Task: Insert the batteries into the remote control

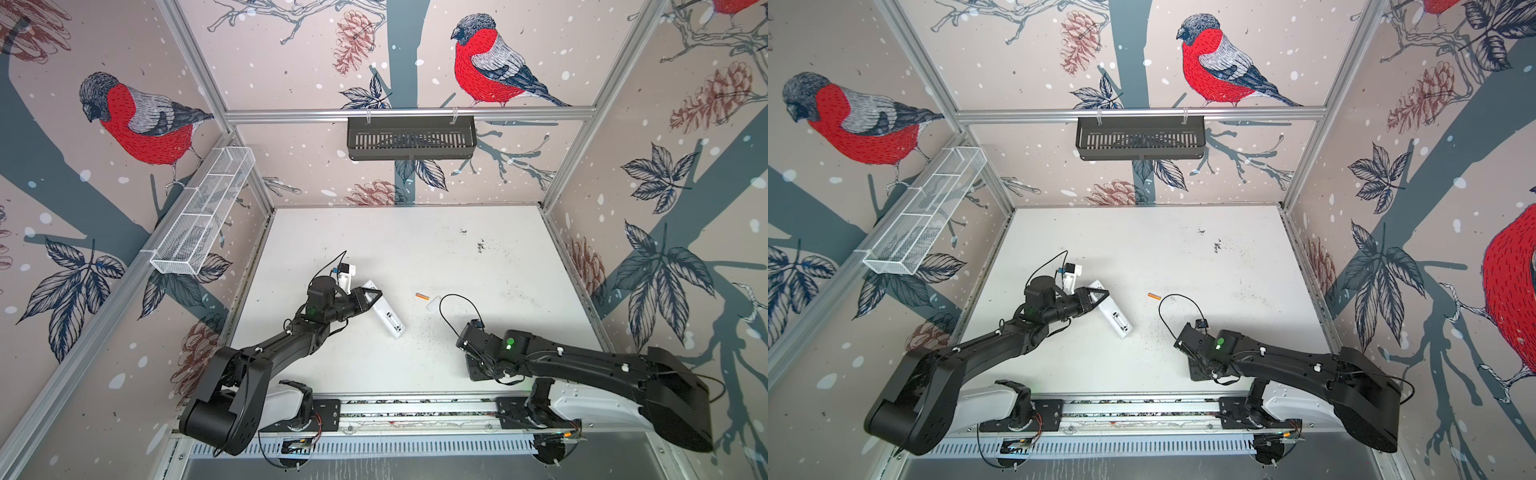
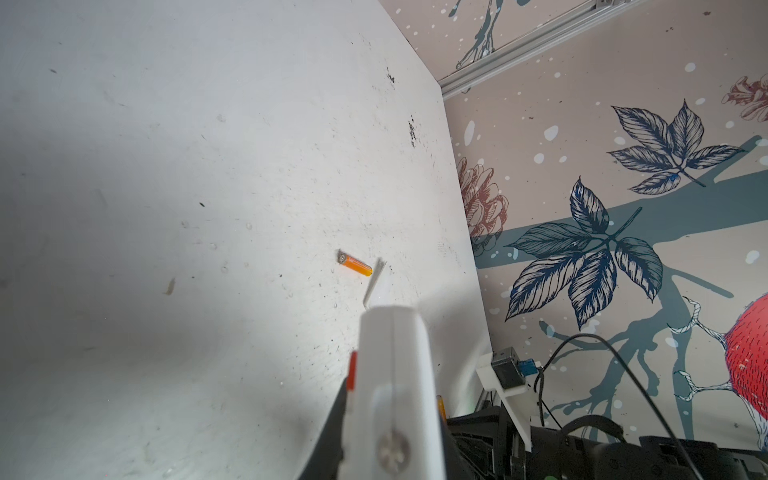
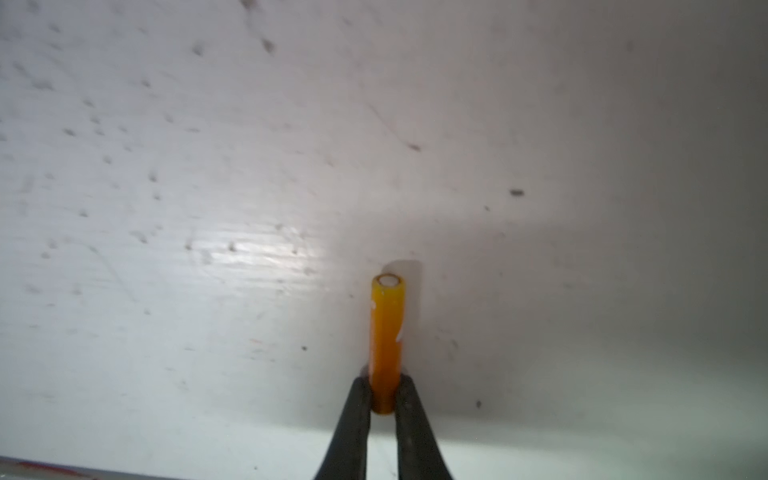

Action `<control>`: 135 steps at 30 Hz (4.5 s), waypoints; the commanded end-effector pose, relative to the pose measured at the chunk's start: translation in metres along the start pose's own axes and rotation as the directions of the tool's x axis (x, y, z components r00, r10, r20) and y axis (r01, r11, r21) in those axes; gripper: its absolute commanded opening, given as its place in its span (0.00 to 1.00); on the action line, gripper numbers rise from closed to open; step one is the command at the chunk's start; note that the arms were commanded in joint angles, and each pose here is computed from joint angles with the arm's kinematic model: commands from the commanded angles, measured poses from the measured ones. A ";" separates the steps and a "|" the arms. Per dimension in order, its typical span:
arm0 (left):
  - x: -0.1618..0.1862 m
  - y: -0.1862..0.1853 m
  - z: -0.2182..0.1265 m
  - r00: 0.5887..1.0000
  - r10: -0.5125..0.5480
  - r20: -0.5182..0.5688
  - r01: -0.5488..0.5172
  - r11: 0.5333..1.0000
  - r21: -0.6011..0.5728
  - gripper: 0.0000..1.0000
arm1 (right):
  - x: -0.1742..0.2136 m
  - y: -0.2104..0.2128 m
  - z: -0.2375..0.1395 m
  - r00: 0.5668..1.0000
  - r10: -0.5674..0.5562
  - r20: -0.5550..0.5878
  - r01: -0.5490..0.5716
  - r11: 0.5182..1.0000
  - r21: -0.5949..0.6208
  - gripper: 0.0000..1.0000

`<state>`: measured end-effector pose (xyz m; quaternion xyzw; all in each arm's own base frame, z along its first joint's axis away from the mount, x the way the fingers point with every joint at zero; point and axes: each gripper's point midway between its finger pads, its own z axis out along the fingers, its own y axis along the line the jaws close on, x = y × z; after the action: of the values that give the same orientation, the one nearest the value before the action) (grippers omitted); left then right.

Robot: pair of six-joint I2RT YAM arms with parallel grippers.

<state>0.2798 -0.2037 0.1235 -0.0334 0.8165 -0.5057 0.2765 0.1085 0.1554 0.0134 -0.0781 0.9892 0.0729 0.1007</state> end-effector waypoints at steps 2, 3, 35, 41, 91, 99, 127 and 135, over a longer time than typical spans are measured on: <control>0.003 -0.011 0.002 0.999 0.038 -0.019 -0.037 0.999 0.036 0.03 | -0.034 0.051 -0.014 0.977 -0.088 0.192 0.128 0.970 -0.209 0.12; 0.005 -0.013 0.003 0.999 0.041 -0.024 -0.040 0.998 0.040 0.03 | -0.039 0.059 -0.019 0.970 -0.101 0.221 0.153 0.960 -0.235 0.12; 0.031 -0.024 0.012 0.991 0.084 -0.103 -0.077 0.994 0.072 0.02 | -0.064 0.178 -0.026 0.912 -0.316 0.260 0.398 0.832 -0.387 0.12; 0.032 -0.022 0.012 0.991 0.080 -0.106 -0.074 0.995 0.068 0.02 | -0.063 0.171 -0.020 0.926 -0.313 0.213 0.373 0.852 -0.368 0.12; 0.034 -0.036 0.010 0.991 0.061 -0.119 -0.045 0.989 0.139 0.02 | -0.091 0.177 -0.018 0.914 -0.347 0.208 0.390 0.893 -0.225 0.13; 0.036 -0.030 0.012 0.991 0.032 -0.133 -0.016 0.992 0.122 0.02 | -0.096 0.179 -0.020 0.906 -0.361 0.219 0.404 0.892 -0.203 0.18; 0.030 -0.011 0.015 0.985 -0.064 -0.159 0.082 0.990 0.112 0.00 | -0.091 0.182 -0.021 0.895 -0.401 0.195 0.436 0.878 -0.197 0.14; 0.028 -0.016 0.012 0.986 -0.064 -0.154 0.084 0.988 0.127 0.00 | -0.094 0.180 -0.014 0.902 -0.391 0.182 0.420 0.892 -0.166 0.12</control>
<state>0.2599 -0.2252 0.1012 -0.0319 0.8196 -0.5406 0.1870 0.1637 0.3475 0.0742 -0.2919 0.9240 0.1740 0.1756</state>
